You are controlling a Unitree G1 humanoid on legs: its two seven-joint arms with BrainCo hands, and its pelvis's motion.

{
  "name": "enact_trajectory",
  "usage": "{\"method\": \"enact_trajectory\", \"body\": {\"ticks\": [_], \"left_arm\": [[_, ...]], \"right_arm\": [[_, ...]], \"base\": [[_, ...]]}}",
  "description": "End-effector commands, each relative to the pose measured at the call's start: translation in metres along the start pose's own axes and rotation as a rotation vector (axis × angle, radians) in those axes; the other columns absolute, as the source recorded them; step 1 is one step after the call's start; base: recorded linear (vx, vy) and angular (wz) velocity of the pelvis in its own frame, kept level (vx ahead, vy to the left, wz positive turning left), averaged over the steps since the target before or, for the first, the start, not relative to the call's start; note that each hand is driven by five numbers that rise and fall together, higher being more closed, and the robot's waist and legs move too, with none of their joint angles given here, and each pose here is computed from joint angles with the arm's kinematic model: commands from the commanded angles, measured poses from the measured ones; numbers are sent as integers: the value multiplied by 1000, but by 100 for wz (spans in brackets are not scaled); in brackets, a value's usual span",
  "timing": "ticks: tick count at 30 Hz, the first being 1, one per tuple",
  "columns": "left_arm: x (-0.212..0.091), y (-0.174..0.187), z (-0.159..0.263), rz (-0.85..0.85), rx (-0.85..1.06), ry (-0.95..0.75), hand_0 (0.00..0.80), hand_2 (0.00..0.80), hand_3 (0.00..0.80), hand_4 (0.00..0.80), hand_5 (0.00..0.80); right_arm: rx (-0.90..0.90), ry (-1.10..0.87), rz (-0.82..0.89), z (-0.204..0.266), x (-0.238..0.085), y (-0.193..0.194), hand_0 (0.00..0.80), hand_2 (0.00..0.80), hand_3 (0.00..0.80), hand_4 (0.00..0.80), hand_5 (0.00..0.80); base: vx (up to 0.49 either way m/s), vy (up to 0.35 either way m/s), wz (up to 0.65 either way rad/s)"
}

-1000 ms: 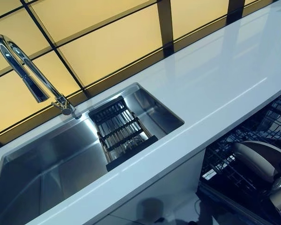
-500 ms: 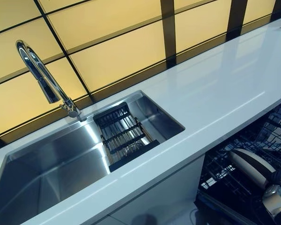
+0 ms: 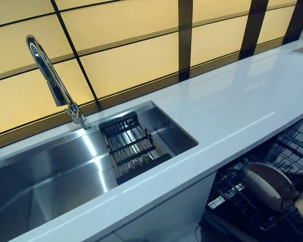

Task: Take plates into dishwasher

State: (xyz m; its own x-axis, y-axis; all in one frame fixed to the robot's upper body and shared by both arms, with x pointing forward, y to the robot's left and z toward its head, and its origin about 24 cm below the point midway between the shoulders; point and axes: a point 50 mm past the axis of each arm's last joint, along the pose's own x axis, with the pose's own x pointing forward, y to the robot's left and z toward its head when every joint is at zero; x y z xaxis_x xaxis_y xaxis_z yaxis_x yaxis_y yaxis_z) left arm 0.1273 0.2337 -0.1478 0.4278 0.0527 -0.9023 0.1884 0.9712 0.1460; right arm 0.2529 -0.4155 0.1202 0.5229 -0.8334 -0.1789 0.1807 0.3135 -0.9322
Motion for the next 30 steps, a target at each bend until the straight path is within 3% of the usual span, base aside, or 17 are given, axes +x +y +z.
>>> {"method": "enact_trajectory", "body": {"ticks": [1, 10, 27, 30], "left_arm": [[-5, 41, 3, 137, 53, 51, 0, 0, 0, 0, 0], [-7, 52, -4, 219, 49, 144, 0, 0, 0, 0, 0], [-14, 59, -31, 292, -49, 246, 0, 0, 0, 0, 0], [-13, 62, -24, 322, -34, 250, 0, 0, 0, 0, 0]], "right_arm": [[-48, 6, -52, 19, 4, -39, 0, 0, 0, 0, 0], [-69, 3, -100, 18, 8, -90, 0, 0, 0, 0, 0], [-52, 27, -155, 15, 13, -130, 0, 0, 0, 0, 0], [-42, 29, -198, 19, 15, -138, 0, 0, 0, 0, 0]], "base": [[-28, 95, -1], [-15, 50, -7], [-23, 34, 0], [-178, 128, -106]]}}
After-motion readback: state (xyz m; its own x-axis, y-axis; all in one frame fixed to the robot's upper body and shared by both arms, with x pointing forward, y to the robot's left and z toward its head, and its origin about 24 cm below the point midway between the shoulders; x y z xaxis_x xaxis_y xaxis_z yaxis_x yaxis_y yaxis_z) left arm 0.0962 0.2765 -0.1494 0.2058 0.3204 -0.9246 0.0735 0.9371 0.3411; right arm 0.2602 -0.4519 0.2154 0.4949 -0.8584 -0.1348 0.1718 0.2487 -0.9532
